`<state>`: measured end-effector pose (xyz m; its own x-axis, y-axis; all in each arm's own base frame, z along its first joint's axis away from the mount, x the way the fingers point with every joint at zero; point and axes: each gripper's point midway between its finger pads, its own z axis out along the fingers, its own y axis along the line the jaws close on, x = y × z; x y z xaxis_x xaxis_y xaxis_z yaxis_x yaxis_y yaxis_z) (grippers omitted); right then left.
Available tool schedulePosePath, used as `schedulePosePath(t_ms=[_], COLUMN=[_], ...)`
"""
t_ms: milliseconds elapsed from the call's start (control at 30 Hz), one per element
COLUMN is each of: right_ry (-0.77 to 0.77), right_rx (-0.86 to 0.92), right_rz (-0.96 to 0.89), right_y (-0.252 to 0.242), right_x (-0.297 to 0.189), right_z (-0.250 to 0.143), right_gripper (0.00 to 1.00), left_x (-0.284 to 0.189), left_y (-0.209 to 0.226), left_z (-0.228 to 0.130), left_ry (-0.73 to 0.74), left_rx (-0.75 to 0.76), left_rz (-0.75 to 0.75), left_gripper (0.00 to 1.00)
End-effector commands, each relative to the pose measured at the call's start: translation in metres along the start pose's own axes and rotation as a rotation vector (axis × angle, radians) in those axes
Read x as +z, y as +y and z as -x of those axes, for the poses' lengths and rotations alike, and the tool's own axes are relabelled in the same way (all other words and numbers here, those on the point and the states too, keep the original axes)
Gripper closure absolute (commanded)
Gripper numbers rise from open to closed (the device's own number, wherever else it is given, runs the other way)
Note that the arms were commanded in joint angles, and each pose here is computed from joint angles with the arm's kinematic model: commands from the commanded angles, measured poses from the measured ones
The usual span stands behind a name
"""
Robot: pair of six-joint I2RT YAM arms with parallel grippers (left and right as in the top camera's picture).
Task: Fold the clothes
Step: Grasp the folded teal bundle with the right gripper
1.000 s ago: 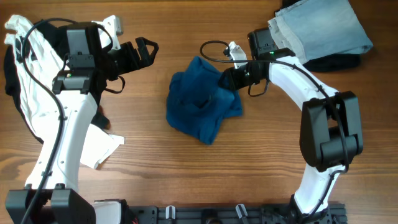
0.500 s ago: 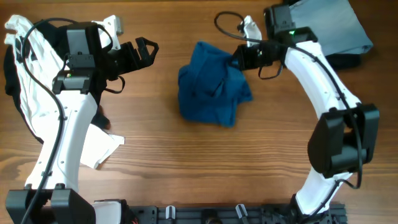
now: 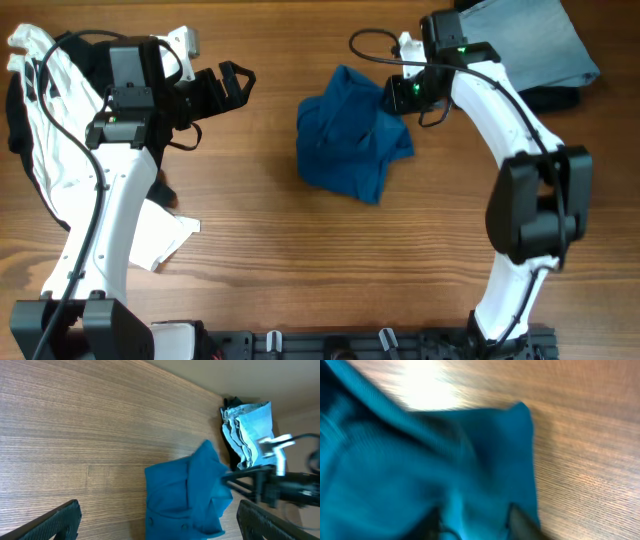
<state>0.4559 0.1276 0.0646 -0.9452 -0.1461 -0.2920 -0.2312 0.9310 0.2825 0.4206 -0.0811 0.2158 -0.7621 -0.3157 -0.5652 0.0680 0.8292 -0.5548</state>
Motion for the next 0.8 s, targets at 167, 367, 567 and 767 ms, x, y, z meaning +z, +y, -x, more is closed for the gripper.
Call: schedulePosePath(t_ms=[167,367,567,767], right_ry=[0.023,0.097,0.163,0.169], right_rx=[-0.079,-0.115,-0.021,0.042], right_rz=[0.081,0.284,0.333,0.559], right_y=[-0.010,0.011,0.013,0.049], right_x=[0.014,0.049,0.067,0.049], right_z=[-0.003,-0.026,-0.041,-0.041], right_gripper=[0.00,0.00,0.04,0.95], left_x=[0.003,0.003,0.003,0.003], left_y=[0.006,0.007,0.008,0.009], left_z=[-0.002,-0.002,-0.001,-0.001], left_ry=[0.008,0.005,0.004,0.002], left_rx=[0.008,0.008,0.008,0.008], left_rz=[0.012,0.023,0.026,0.030], left_gripper=[0.00,0.00,0.00,0.00])
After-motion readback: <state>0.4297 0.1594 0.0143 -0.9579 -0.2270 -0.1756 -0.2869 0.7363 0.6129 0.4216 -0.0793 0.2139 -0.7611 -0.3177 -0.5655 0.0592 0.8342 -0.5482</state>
